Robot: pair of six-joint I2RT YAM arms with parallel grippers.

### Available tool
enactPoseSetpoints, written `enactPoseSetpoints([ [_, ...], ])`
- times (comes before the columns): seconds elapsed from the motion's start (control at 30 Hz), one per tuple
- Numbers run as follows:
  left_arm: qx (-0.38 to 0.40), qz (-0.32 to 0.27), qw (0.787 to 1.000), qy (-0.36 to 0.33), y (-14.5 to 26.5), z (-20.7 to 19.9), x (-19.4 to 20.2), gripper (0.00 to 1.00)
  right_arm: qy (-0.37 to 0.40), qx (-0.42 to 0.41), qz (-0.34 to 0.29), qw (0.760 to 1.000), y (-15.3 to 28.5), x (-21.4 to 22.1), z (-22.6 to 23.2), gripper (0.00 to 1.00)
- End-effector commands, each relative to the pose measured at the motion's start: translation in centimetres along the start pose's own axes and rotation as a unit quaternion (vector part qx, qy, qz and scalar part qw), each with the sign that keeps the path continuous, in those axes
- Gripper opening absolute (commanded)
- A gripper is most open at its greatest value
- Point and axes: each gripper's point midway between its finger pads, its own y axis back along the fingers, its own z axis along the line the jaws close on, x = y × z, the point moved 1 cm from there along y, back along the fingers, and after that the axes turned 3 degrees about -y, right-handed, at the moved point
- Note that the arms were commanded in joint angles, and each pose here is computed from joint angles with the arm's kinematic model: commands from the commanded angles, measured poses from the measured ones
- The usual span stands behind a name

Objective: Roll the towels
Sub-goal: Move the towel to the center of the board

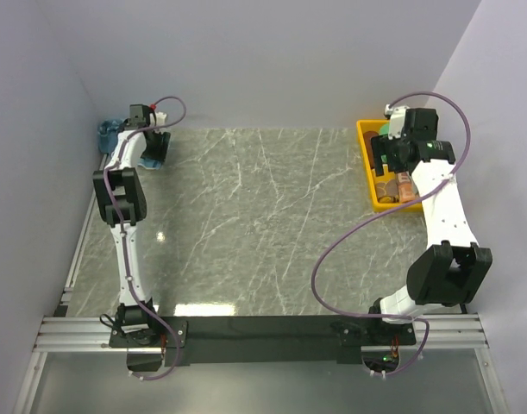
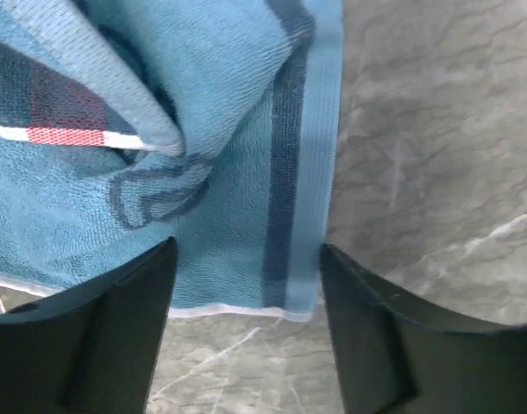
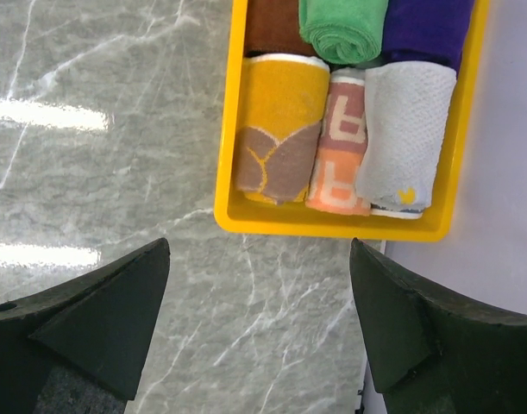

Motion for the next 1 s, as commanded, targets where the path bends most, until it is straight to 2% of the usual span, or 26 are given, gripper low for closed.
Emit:
enactPoseSetpoints([
  [0.0,0.032,0.001,0.999,0.002,-0.2,-1.1,0.3,0.65,-0.005,0.006,-0.005,1.0,1.1,-0.5,-0.4,0.91],
  [0.13,0.106,0.021,0.994,0.01,-0.1,-3.6,1.8,0.38,-0.011,-0.019,-0.002,1.0,1.0,-0.7,0.4,0.91],
  [0.2,0.148,0.034,0.988,0.005,0.9,-5.3,2.7,0.06,-0.015,-0.05,-0.001,0.999,1.0,-0.7,1.5,0.91],
  [0.23,0.172,0.032,0.985,0.007,1.5,-6.4,2.6,0.0,-0.018,-0.063,0.002,0.998,0.8,-0.5,1.9,0.91],
  [0.27,0.186,0.018,0.982,0.003,3.3,-7.1,1.7,0.0,-0.02,-0.075,0.006,0.997,0.7,-0.4,2.4,0.91],
  [0.3,0.217,0.032,0.976,-0.001,4.0,-9.7,2.9,0.0,-0.026,-0.086,0.01,0.996,0.8,-0.2,2.8,0.91],
  [0.33,0.242,0.001,0.97,-0.006,7.0,-11.1,1.3,0.0,-0.03,-0.11,0.012,0.993,0.7,-0.1,3.7,0.9],
  [0.37,0.27,0.026,0.963,-0.007,7.5,-13.5,3.6,0.0,-0.035,-0.124,0.016,0.992,0.6,0.1,4.2,0.9],
  [0.4,0.296,0.021,0.954,-0.04,9.1,-17.7,3.4,0.0,-0.04,-0.138,0.018,0.99,0.6,0.2,4.7,0.9],
  [0.43,0.309,0.003,0.949,-0.064,12.0,-19.8,2.7,0.0,-0.044,-0.159,0.021,0.986,0.3,0.3,5.5,0.89],
  [0.47,0.355,0.021,0.929,-0.103,14.0,-25.5,4.7,0.0,-0.049,-0.173,0.027,0.983,0.3,0.6,6.0,0.89],
  [0.53,0.403,-0.003,0.904,-0.144,18.7,-30.2,4.7,0.0,-0.057,-0.2,0.036,0.977,-0.3,0.8,7.0,0.87],
  [0.57,0.44,0.003,0.882,-0.169,21.0,-33.7,6.0,0.0,-0.062,-0.21,0.041,0.975,-0.4,0.9,7.3,0.87],
  [0.6,0.458,0.001,0.87,-0.183,22.3,-34.9,6.3,0.0,-0.064,-0.218,0.043,0.973,-0.6,0.9,7.6,0.85],
  [0.7,0.512,0.019,0.839,-0.183,25.5,-36.2,7.2,0.41,-0.069,-0.246,0.063,0.965,-1.3,1.3,8.7,0.81],
  [0.73,0.521,0.019,0.834,-0.179,26.6,-35.7,7.1,0.67,-0.069,-0.25,0.065,0.963,-1.4,1.4,8.9,0.8],
  [0.8,0.521,-0.014,0.838,-0.161,27.3,-34.0,5.4,0.72,-0.067,-0.26,0.071,0.961,-1.7,1.5,9.8,0.75],
  [0.83,0.509,-0.058,0.844,-0.159,28.1,-32.9,3.5,0.75,-0.066,-0.262,0.077,0.96,-2.0,1.8,10.2,0.74],
  [0.9,0.457,-0.086,0.878,-0.115,26.6,-29.7,1.3,0.75,-0.055,-0.268,0.08,0.958,-2.5,1.9,11.4,0.69],
  [0.97,0.42,-0.107,0.897,-0.09,25.4,-26.9,-1.0,0.72,-0.051,-0.266,0.085,0.959,-3.2,2.1,12.1,0.65],
])
